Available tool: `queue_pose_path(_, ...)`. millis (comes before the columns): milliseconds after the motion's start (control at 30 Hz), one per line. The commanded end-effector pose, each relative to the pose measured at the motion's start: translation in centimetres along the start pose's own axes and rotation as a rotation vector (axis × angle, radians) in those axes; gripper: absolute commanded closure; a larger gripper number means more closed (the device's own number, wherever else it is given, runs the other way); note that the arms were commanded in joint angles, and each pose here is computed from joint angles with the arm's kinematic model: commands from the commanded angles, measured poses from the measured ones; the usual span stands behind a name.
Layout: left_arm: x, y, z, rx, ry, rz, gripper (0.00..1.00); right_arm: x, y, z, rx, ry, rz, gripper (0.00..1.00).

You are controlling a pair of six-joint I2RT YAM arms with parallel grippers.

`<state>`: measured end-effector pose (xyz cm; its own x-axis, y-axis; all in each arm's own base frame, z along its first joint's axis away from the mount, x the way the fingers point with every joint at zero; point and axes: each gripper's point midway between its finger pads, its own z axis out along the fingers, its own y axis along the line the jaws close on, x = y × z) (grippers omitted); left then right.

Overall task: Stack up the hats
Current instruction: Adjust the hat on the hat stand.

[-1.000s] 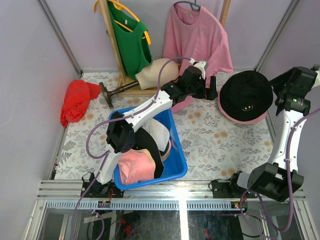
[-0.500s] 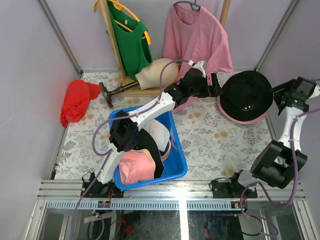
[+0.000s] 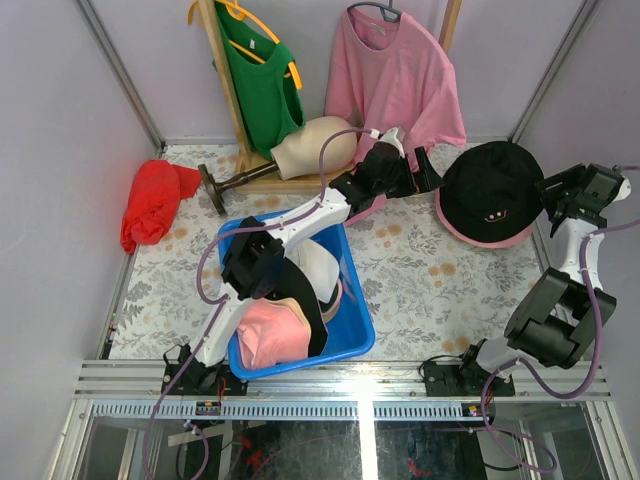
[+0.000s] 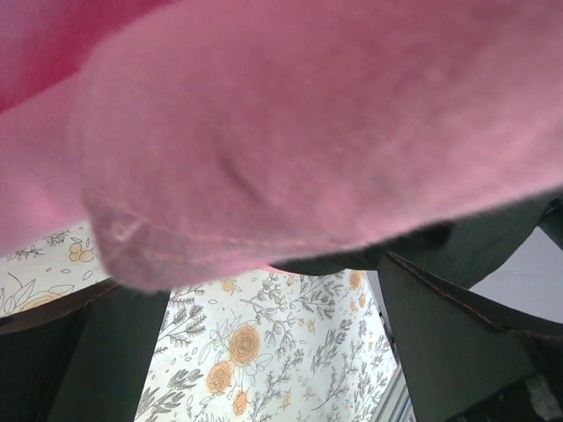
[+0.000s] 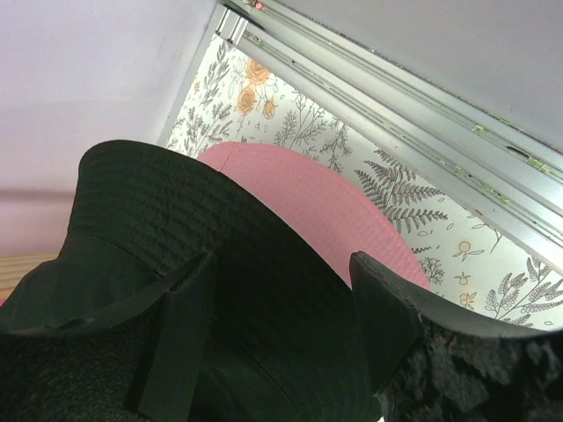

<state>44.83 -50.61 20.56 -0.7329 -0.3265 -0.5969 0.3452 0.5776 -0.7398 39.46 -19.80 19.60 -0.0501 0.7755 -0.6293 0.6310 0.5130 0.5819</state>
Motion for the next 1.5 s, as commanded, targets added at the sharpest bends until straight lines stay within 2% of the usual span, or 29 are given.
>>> queue_pose_path(0, -0.6, -0.5, 0.7, 0.066, -0.027, -0.035, 0.02, -0.7, 1.0, 0.7, -0.074, -0.034, -0.023, 0.31)
queue_pose_path(500, -1.4, 1.4, 1.4, 0.044, -0.048, -0.090, 0.02, 1.6, 1.5, 4.2, -0.114, 0.108, 0.016, 0.31)
queue_pose_path(1100, -1.9, 3.6, 1.4, -0.061, -0.080, -0.086, 0.03, 6.8, 4.4, 8.0, -0.126, 0.333, -0.163, 0.30)
queue_pose_path(1367, -2.5, 6.3, 1.1, -0.127, -0.116, -0.130, 0.03, 8.2, 5.2, 8.3, -0.149, 0.394, -0.248, 0.30)
queue_pose_path(1467, -3.5, 7.0, 0.9, -0.092, -0.142, -0.171, 0.03, 8.8, 5.2, 8.4, -0.154, 0.419, -0.256, 0.30)
